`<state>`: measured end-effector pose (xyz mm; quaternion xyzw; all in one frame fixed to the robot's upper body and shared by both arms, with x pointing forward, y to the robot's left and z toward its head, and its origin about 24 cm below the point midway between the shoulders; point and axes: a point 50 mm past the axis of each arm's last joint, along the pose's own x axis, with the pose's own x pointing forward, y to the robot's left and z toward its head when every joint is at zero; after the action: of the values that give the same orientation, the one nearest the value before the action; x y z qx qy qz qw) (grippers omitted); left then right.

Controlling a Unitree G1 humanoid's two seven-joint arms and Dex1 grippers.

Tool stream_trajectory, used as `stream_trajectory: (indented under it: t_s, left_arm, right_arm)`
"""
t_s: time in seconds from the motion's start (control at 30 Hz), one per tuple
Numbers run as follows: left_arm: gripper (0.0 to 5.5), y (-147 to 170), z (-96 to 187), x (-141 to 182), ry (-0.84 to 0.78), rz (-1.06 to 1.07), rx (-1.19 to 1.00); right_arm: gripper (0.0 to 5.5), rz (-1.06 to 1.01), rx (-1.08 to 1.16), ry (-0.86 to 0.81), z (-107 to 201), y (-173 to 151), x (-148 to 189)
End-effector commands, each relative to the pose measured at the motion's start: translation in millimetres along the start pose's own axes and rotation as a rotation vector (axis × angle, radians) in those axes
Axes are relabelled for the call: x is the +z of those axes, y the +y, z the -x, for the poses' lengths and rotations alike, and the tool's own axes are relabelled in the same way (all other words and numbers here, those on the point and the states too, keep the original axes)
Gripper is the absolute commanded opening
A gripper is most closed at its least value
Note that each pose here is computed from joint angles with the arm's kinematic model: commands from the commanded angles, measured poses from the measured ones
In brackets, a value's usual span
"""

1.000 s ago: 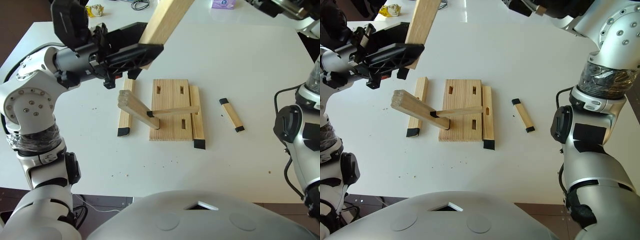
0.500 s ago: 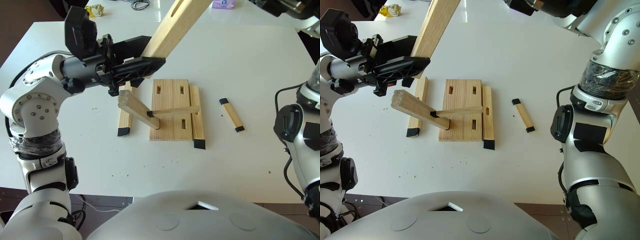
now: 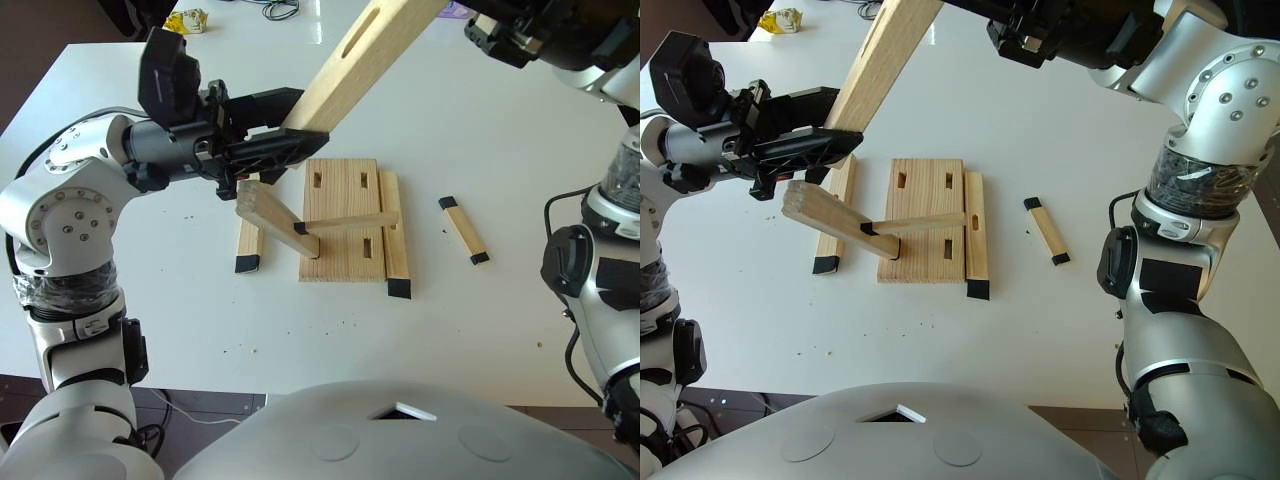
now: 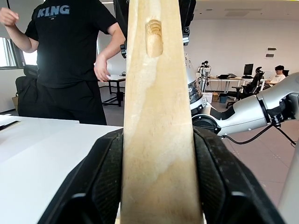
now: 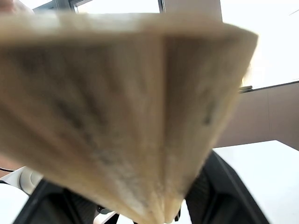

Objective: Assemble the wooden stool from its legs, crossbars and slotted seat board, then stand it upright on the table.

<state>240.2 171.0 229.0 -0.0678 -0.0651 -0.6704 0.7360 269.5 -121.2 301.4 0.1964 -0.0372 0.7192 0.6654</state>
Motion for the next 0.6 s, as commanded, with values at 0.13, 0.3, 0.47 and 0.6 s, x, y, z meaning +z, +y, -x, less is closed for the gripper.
stream_trajectory:
  t_s: [0.13, 0.3, 0.47, 0.6]
  left_arm:
    - [2.0, 8, 7, 0, -0.011, 0.009, 0.07]
    - [2.86, 11, 8, 0, -0.004, 0.024, 0.08]
    - [3.44, 11, 15, 3, 0.014, -0.015, 0.129]
    - [3.44, 17, 22, 1, 0.054, -0.034, 0.135]
  right_arm:
    - [2.16, 0.013, -0.005, -0.031, 4, 6, 4]
    - [2.12, 0.067, -0.031, -0.043, 7, 4, 9]
    - [2.07, 0.102, -0.045, -0.045, 9, -1, 11]
    - [2.03, 0.195, -0.152, -0.021, 21, -5, 8]
